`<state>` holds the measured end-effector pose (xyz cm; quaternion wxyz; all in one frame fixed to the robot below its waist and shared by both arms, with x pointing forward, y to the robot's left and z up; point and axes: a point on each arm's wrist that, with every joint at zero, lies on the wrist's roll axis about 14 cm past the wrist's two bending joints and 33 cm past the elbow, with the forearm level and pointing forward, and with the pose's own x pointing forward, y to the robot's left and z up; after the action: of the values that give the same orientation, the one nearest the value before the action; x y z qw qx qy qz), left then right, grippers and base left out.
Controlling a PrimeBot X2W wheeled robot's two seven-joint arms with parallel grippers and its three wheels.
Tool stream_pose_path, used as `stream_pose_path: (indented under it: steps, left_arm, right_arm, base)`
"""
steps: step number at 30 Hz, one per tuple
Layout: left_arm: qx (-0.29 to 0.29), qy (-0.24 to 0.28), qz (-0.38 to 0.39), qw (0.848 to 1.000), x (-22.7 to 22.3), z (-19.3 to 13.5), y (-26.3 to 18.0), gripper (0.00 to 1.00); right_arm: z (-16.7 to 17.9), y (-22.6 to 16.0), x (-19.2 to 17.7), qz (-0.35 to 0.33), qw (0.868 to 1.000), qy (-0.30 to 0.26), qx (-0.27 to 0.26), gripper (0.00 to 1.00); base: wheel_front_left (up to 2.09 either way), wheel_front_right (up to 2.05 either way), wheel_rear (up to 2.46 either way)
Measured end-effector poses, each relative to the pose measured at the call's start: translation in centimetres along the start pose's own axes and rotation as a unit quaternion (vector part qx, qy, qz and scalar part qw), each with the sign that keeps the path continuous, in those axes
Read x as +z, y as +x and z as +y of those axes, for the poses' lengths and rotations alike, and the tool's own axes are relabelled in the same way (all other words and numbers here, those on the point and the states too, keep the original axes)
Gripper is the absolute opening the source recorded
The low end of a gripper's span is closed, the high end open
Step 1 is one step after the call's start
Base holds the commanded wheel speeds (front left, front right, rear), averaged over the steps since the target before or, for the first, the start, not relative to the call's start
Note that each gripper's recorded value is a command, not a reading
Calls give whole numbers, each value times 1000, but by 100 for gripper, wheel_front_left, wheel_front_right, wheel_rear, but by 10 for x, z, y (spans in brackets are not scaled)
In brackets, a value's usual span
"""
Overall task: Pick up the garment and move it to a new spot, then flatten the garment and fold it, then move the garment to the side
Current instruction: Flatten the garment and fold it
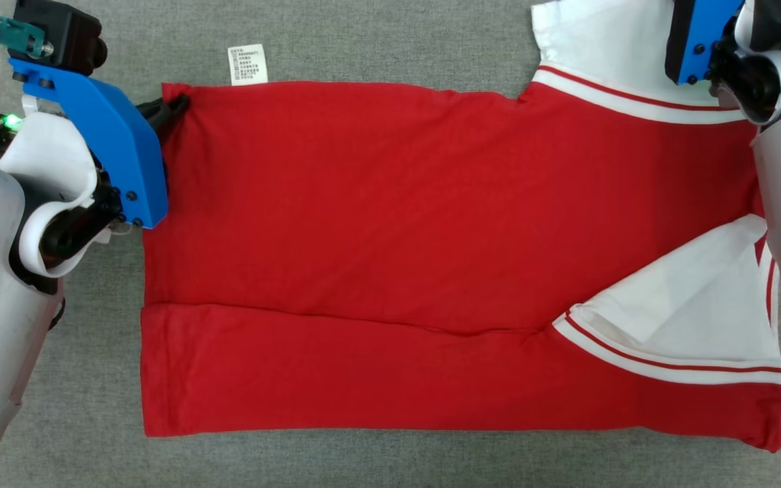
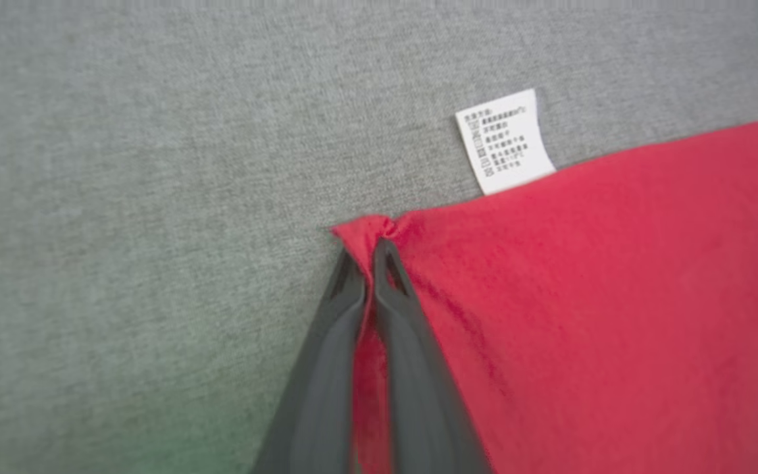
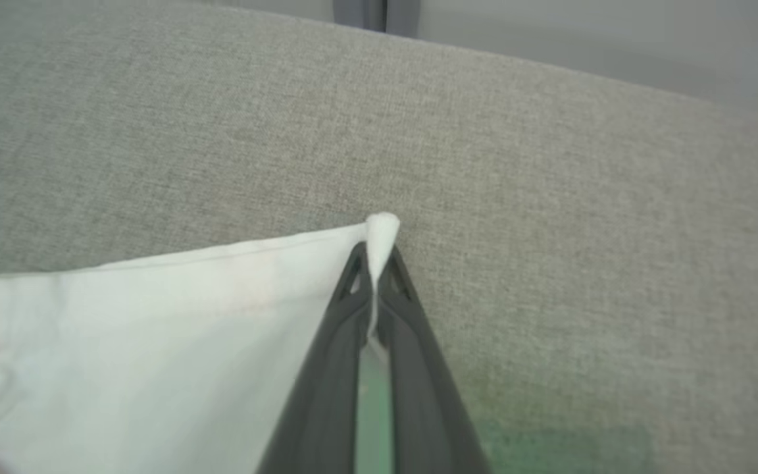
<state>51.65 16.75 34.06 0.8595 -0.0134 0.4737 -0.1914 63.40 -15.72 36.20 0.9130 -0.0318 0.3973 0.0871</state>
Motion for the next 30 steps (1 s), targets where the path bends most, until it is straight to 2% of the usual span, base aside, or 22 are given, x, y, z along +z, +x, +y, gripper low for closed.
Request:
stream_pose_path:
  steps: [7, 10, 19, 24, 30]
  left_arm:
    - [6, -5, -33, 999, 6, -2, -9, 0]
    - [9, 1, -64, 998, 9, -7, -20, 0]
    - [-1, 16, -149, 989, 6, -34, -54, 0]
    - [-9, 23, -181, 983, -5, -46, -70, 0]
    - [-11, 20, -186, 982, -34, -52, -82, 0]
  right_arm:
    - [-3, -24, 22, -68, 997, -31, -3, 0]
    - [3, -44, 33, -104, 994, -29, 12, 0]
    - [23, -105, 32, -177, 982, -21, 62, 0]
    - [32, -136, 6, -184, 979, -13, 89, 0]
    - [14, -168, -39, -159, 984, 1, 79, 0]
  base:
    - [0, 0, 0]
    - [0, 0, 0]
    - [0, 0, 0]
    - [0, 0, 0]
    - [0, 0, 0]
